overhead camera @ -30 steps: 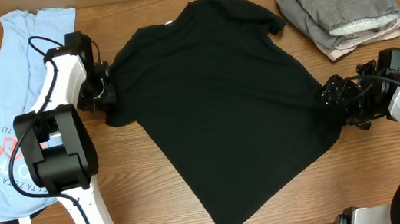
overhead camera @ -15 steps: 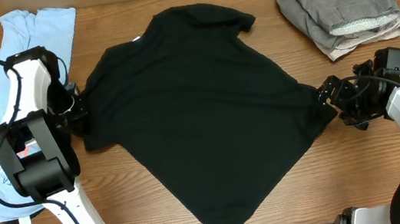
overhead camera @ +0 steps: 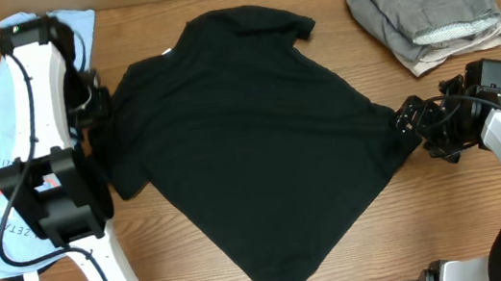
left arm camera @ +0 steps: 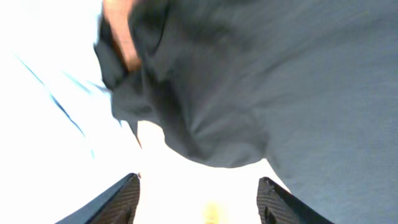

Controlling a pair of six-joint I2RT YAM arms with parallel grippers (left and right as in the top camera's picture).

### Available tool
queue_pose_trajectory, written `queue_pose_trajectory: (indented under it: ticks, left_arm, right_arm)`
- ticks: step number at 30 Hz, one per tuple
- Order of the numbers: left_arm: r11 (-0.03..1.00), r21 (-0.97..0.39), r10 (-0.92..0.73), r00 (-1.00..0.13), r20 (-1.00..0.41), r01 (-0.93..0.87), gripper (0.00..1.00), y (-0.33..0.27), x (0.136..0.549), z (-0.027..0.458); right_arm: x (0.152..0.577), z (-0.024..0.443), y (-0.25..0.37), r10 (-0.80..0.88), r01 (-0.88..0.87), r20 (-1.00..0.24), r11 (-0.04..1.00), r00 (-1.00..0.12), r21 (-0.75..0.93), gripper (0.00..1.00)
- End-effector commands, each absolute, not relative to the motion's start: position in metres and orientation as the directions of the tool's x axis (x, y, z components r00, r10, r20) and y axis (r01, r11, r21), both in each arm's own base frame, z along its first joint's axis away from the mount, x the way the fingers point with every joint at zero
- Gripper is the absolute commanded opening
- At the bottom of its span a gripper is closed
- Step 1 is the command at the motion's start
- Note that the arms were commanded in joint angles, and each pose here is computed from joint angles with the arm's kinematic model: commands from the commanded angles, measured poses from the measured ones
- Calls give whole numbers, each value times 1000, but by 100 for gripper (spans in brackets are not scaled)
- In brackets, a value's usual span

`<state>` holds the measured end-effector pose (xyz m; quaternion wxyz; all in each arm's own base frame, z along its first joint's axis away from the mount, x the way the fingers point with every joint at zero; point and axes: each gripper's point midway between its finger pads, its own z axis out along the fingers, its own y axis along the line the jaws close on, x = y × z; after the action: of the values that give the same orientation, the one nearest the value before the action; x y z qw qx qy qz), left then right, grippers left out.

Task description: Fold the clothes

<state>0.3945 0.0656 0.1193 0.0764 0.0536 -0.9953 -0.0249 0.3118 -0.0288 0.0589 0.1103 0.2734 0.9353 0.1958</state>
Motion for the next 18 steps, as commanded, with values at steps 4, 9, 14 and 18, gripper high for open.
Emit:
queue_pose_trajectory:
  ticks: [4,9,14,18]
  left_arm:
    - [982,-4,185,-962,-200,190,75,0,478,151]
    - [893,26,414,-798,-437,450,81,-74,541,148]
    - [808,134,542,-634,-551,574,98,-149,587,120]
    - [749,200,621,-564,-544,631,100,-195,600,70]
  right_arm:
    - [322,69,-32,544,442,-149,789,-826,427,100]
    - [323,69,-32,544,441,-152,789,-825,428,100]
    - [323,69,-33,544,440,-156,790,-825,428,100]
    - [323,69,-34,544,443,-158,792,-824,420,100]
